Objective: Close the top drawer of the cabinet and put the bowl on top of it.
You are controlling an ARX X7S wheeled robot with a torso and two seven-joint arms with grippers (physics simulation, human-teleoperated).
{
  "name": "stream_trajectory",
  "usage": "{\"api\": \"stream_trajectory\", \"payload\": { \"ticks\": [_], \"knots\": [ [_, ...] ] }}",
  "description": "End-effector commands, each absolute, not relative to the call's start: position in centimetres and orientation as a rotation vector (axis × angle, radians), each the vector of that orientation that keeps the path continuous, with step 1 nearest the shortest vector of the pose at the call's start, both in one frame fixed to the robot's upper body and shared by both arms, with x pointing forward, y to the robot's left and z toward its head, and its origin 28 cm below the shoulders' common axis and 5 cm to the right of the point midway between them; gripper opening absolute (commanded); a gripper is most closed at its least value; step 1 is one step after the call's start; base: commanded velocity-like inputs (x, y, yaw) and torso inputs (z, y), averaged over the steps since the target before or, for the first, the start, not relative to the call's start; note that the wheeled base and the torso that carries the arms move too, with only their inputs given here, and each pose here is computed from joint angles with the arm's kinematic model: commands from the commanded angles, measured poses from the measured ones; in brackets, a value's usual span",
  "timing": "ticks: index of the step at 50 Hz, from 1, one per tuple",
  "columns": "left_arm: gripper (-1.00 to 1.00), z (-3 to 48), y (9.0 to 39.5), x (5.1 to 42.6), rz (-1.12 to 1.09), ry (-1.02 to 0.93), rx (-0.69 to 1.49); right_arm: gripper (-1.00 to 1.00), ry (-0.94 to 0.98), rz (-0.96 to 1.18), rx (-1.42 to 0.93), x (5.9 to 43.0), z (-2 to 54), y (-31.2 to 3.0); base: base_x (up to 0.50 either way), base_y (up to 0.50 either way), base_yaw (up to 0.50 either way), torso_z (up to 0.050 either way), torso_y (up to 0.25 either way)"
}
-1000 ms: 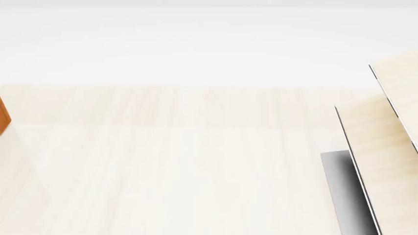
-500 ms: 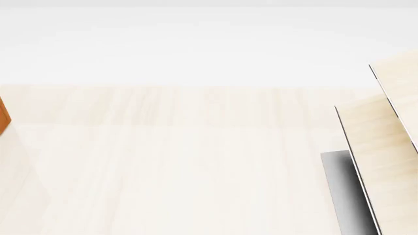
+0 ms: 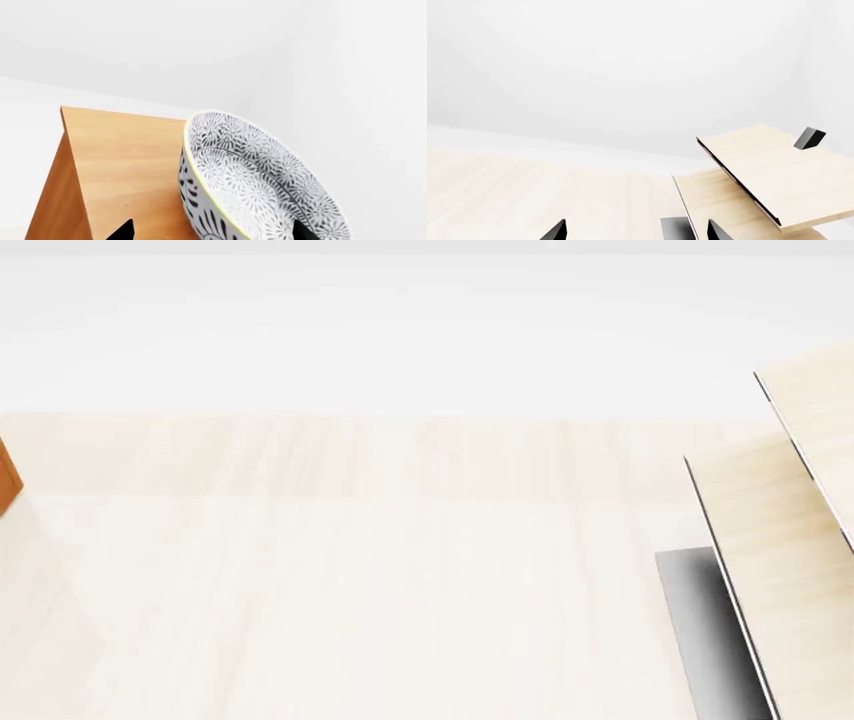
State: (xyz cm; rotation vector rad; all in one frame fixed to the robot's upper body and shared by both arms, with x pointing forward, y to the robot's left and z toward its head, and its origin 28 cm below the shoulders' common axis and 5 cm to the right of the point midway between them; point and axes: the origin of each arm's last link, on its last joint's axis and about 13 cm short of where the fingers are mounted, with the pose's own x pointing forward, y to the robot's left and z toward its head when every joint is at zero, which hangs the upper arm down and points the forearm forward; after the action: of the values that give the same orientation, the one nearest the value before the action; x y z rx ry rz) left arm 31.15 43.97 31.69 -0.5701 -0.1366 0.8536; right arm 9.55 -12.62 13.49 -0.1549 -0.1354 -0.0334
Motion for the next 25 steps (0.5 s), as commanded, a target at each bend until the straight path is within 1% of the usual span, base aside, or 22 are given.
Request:
{"api": "stream_trajectory", "payload": {
  "ticks": [1,23,25],
  "knots": [
    [1.0,32.1,43.6,30.5,0.822,-0.145,-0.585,1.0,-0.135,-0.033,-0.154,9.5,13.3,-12.7,0.0,0.0,0.0,0.0,0.0],
    [1.0,33.0,43.3,28.8,0.789,-0.183,-0.597,1.0,-0.137,-0.026,-0.15,9.6,13.4,-12.7,0.0,0.0,0.0,0.0,0.0],
    [1.0,33.3,43.1,28.5,0.762,-0.186,-0.623,1.0,-0.137,-0.026,-0.149,9.5,13.3,-12.7,0.0,0.0,0.0,0.0,0.0]
  ]
}}
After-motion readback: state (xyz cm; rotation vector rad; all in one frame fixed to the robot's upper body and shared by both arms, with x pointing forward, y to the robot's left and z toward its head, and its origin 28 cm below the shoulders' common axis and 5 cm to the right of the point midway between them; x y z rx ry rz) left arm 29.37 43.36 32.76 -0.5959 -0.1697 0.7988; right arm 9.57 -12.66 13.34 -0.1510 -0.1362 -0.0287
